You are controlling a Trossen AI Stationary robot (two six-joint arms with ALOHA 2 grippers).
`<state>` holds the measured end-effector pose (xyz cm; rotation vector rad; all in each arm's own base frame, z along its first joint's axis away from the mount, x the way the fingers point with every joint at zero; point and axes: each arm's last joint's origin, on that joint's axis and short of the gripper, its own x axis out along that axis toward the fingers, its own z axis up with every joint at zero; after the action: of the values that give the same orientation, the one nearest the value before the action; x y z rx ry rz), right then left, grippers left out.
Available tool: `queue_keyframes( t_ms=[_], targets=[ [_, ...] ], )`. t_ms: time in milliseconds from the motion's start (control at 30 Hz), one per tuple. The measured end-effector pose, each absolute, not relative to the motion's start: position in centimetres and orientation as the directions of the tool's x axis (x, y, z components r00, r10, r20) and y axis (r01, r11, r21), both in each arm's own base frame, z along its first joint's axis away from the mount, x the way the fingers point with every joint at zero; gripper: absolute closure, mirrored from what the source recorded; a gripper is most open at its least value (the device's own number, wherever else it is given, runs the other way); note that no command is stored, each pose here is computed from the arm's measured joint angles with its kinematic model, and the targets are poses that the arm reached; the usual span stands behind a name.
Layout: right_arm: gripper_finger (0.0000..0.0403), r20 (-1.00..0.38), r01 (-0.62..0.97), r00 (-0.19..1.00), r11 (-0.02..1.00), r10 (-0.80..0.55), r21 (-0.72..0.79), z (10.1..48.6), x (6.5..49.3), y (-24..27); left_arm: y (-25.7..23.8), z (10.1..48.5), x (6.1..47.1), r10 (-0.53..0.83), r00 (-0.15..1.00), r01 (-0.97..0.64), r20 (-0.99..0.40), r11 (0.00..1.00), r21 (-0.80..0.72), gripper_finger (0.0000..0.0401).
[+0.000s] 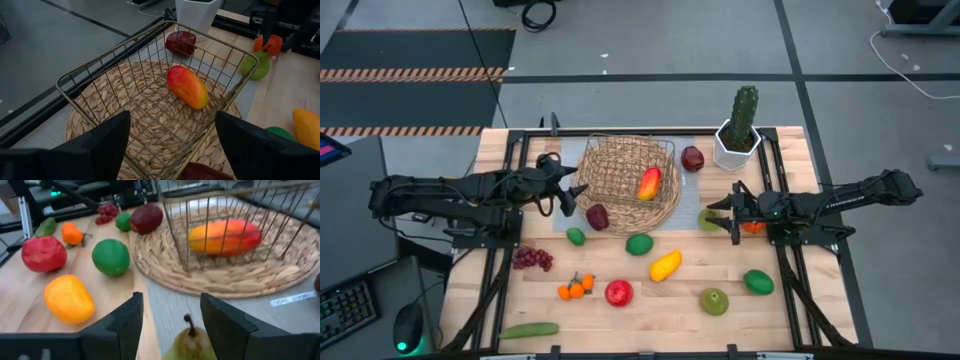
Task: Build produce basket
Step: Put the top green pear into the gold wire basket
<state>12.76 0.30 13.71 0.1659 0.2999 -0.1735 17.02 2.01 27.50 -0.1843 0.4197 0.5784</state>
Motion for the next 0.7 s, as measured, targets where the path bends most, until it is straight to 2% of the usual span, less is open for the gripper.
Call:
queue_keyframes(
  t_ms=[167,267,500,700],
  targets=[
    [0.0218,-0.335,0.224,0.926,0.968,-0.175,0.115,13.3,12.9,0.2,2.0,27.5,17.0,0.490,0.756,-0.565,-0.433,0.824,-0.054,0.0103],
    [0.0247,-0.354,0.223,0.919,0.970,-0.175,0.100,13.1,13.0,0.2,2.0,27.5,17.0,0.490,0.756,-0.566,-0.434,0.822,-0.057,0.0103],
    [0.0385,-0.336,0.193,0.925,0.981,-0.175,0.019,13.2,13.3,0.2,2.0,27.5,17.0,0.490,0.756,-0.570,-0.434,0.819,-0.068,0.0103],
    [0.0388,-0.238,0.170,0.956,0.985,-0.171,-0.023,14.2,13.6,0.3,2.0,27.5,17.0,0.490,0.756,-0.571,-0.434,0.818,-0.069,0.0103]
  ],
)
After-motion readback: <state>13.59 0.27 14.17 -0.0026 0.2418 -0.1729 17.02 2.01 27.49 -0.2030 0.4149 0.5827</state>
